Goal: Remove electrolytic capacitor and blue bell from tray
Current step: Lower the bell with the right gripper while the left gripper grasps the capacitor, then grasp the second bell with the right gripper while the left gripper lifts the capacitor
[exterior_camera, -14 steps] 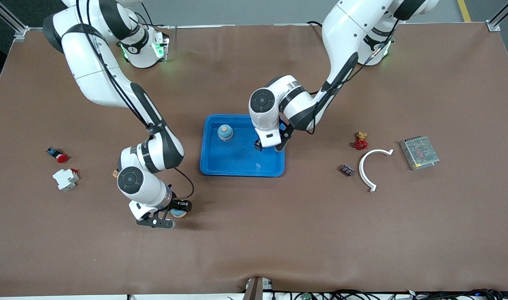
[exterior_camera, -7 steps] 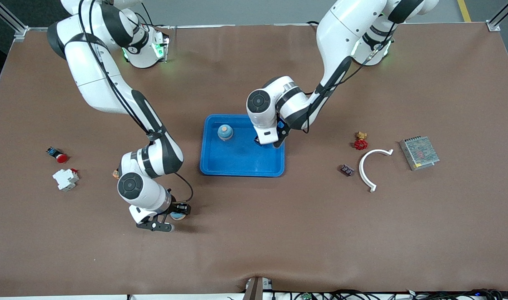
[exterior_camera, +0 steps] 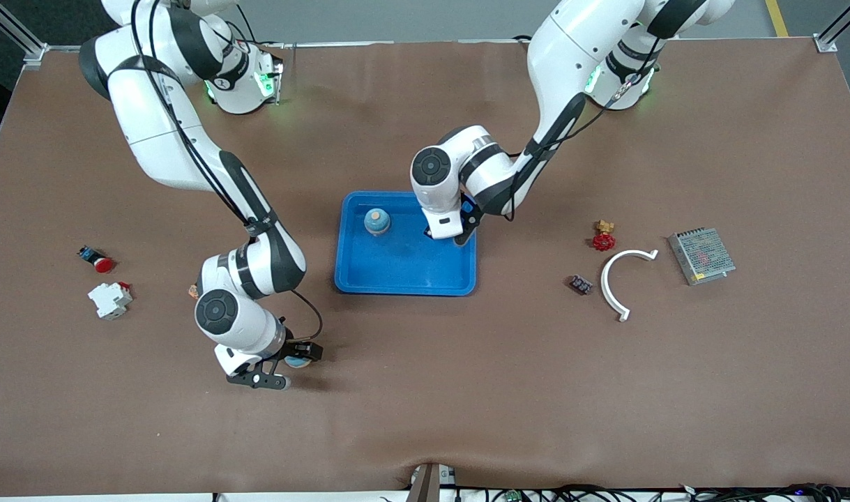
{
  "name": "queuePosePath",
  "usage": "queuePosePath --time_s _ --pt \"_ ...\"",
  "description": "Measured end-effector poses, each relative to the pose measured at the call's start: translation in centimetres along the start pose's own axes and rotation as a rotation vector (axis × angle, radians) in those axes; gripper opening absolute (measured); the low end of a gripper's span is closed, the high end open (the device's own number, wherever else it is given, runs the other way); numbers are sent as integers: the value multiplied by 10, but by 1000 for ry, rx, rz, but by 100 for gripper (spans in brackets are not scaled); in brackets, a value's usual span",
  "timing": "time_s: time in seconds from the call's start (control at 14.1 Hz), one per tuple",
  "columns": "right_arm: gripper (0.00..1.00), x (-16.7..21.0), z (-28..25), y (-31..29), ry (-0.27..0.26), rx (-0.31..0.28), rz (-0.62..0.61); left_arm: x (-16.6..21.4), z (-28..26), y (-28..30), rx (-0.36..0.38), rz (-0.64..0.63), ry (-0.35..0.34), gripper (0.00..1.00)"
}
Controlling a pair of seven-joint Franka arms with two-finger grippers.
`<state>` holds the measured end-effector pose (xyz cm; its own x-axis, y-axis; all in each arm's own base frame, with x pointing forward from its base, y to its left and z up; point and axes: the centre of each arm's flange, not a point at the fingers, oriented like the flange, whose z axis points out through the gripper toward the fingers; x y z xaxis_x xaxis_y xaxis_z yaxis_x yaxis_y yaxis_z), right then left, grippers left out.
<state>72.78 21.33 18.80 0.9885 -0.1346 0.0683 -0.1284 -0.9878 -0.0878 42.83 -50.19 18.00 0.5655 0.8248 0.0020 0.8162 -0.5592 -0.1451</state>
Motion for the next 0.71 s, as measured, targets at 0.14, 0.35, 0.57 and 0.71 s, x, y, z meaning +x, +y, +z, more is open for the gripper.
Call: queuePosePath --time_s 0.14,0.35,0.57,0.71 --pt "100 -3 -17 -5 -54 -19 4 6 -12 7 -25 -9 -4 31" --pt "100 -22 -57 -35 -100 -39 57 40 -54 25 -93 -16 -9 31" --pt "100 -76 -76 -84 -93 -45 95 113 -96 31 -118 14 5 31" --pt "100 -122 -69 -101 -70 -34 105 160 -114 29 -116 45 16 31"
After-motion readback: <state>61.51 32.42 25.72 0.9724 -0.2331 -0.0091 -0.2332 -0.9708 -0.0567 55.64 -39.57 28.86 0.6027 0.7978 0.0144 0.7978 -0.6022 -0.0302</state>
